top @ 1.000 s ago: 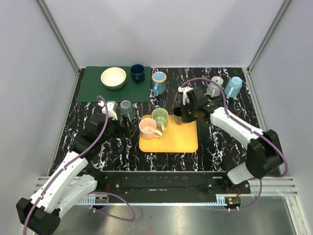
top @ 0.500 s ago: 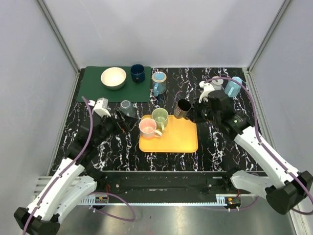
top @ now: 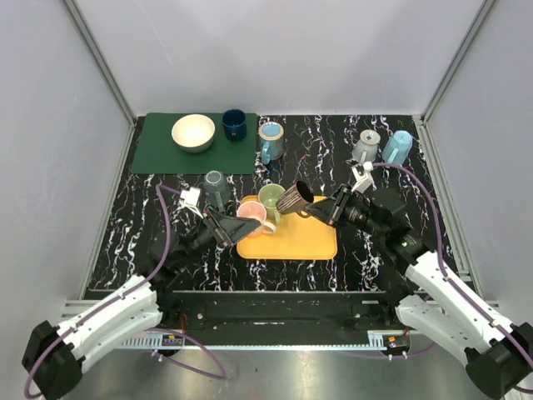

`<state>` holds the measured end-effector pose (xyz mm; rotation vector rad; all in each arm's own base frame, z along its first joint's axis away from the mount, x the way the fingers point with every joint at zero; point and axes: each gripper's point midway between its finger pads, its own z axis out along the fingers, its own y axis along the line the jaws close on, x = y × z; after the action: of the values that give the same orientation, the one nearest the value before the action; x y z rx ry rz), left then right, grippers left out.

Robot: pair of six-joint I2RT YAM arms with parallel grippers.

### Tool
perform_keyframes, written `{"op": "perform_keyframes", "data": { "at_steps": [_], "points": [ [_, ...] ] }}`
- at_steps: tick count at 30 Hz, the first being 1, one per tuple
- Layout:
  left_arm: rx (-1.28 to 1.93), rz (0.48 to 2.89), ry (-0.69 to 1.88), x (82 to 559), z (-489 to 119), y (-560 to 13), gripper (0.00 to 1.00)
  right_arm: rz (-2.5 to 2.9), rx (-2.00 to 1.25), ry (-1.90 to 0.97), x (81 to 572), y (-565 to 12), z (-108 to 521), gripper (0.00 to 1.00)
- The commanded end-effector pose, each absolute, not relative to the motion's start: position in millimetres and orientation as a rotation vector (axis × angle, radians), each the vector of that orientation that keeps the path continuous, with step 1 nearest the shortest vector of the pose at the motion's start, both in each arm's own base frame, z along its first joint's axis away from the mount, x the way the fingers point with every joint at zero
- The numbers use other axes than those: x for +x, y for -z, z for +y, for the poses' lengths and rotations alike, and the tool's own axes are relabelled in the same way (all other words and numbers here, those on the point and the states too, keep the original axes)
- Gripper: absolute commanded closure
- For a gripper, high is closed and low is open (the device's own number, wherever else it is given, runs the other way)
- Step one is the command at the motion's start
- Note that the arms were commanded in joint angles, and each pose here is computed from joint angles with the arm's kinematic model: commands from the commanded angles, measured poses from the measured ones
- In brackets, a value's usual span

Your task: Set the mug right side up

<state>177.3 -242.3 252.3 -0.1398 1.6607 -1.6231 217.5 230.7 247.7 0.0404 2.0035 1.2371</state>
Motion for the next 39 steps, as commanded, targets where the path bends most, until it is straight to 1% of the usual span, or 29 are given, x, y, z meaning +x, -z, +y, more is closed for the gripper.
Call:
{"op": "perform_keyframes", "data": {
  "at_steps": [1, 5, 7, 13, 18, 23, 24, 31, 34, 39],
  "points": [
    [-0.028, 1.346, 1.781, 150, -252, -322, 0.01, 1.659, 0.081, -1.590, 205, -326, 243, 1.00],
    [0.066, 1.316, 1.856, 129, -277, -337, 0.01, 1.506, 0.100, -1.739, 195, -343, 241, 1.00],
    [0.079, 1.342, 1.841, 130, -289, -332, 0.01, 1.426, 0.099, -1.804, 189, -352, 238, 1.00],
    [0.072, 1.358, 1.820, 137, -306, -325, 0.01, 1.349, 0.066, -1.853, 180, -368, 235, 1.00],
    [0.046, 1.353, 1.752, 157, -318, -330, 0.11, 1.338, 0.037, -1.871, 173, -373, 235, 1.00],
    [0.013, 1.253, 1.759, 167, -321, -354, 0.17, 1.339, 0.029, -1.879, 169, -372, 234, 1.00],
    [0.016, 1.263, 1.757, 169, -325, -351, 0.19, 1.339, 0.028, -1.878, 168, -371, 233, 1.00],
    [0.067, 1.208, 1.808, 171, -337, -373, 0.28, 1.349, 0.015, -1.877, 166, -369, 234, 1.00],
    [0.076, 1.205, 1.812, 171, -340, -376, 0.30, 1.355, 0.006, -1.876, 165, -367, 235, 1.00],
    [0.102, 1.195, 1.828, 169, -344, -383, 0.41, 1.368, 0.006, -1.864, 167, -364, 235, 1.00]
  ]
}}
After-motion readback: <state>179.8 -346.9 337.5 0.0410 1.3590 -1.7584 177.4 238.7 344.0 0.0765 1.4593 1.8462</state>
